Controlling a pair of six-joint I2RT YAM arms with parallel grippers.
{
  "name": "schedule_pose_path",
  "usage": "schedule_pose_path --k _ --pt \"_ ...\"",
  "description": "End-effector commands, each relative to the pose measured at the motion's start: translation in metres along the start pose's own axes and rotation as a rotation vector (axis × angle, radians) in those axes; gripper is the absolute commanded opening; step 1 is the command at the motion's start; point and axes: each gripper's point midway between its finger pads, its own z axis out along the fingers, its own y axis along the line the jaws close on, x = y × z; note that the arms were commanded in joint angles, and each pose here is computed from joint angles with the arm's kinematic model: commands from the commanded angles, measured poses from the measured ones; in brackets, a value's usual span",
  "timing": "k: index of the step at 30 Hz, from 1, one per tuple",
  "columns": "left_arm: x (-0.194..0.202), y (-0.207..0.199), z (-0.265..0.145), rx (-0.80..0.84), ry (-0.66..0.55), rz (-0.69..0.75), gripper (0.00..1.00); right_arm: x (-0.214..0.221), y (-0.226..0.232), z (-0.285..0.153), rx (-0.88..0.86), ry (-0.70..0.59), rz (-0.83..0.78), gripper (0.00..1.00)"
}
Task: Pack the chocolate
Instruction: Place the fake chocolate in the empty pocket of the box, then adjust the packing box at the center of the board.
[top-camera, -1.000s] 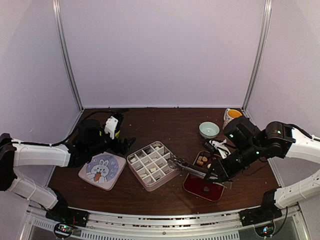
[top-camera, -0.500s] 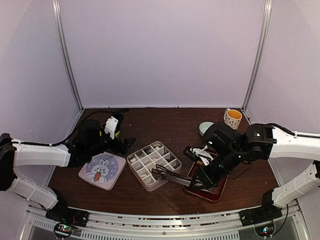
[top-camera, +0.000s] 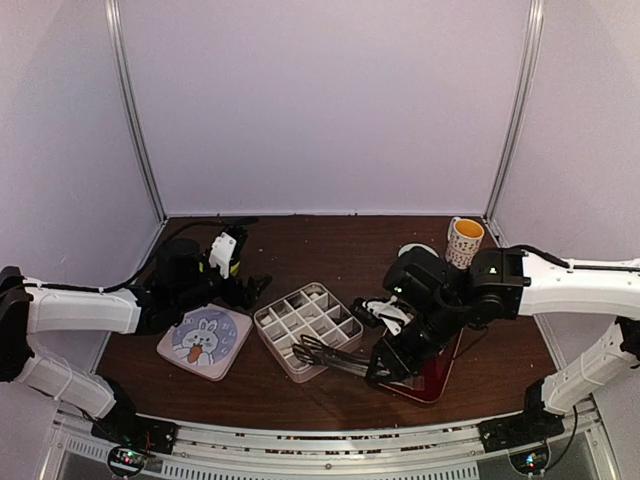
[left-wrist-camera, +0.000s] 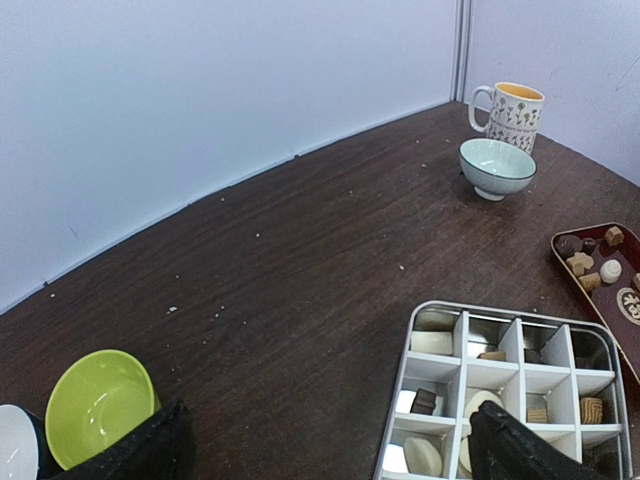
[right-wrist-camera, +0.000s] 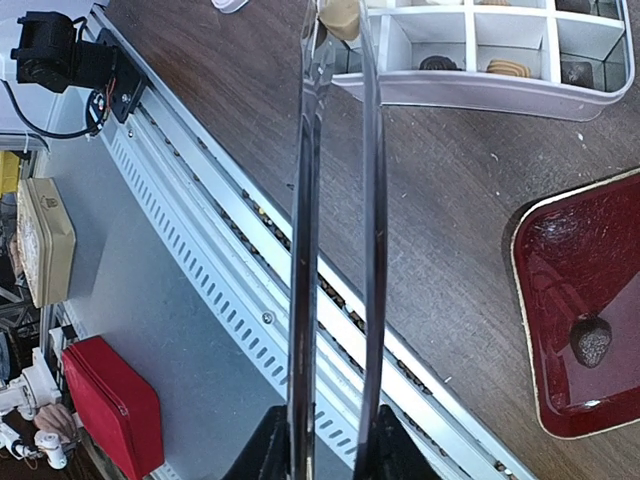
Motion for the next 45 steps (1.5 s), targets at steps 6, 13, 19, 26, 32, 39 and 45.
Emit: schedule_pose_path --k 6,13,19,26,32,39,45 --pt "-0.019 -0.002 0.001 0.007 -0.052 0.007 0.98 -0.01 0.005 -0.006 0.004 -0.048 -0.034 0.31" --pt "-0.019 -0.002 0.001 0.007 -0.051 0.006 0.98 -0.021 -0.003 -0.02 0.072 -0.114 -0.03 0.3" --pt "-0.019 -0.001 0.001 0.005 -0.051 0.006 0.98 -0.04 -0.032 -0.044 0.185 -0.248 0.039 0.28" --pt "-0.02 -0.001 0.0 0.0 -0.053 0.006 0.97 -0.048 -0.084 -0.071 0.34 -0.384 0.166 0.27" --pt "-0.019 -0.004 0.004 0.023 -0.034 0.006 0.98 -0.04 -0.133 -0.085 0.427 -0.48 0.316 0.27" --pt "-0.009 -0.009 0.022 0.051 0.061 -0.005 0.95 -0.029 -0.158 -0.094 0.435 -0.602 0.38 0.28" --pt "0.002 -0.012 0.044 0.079 0.219 -0.075 0.87 -0.024 -0.174 -0.09 0.449 -0.65 0.402 0.28"
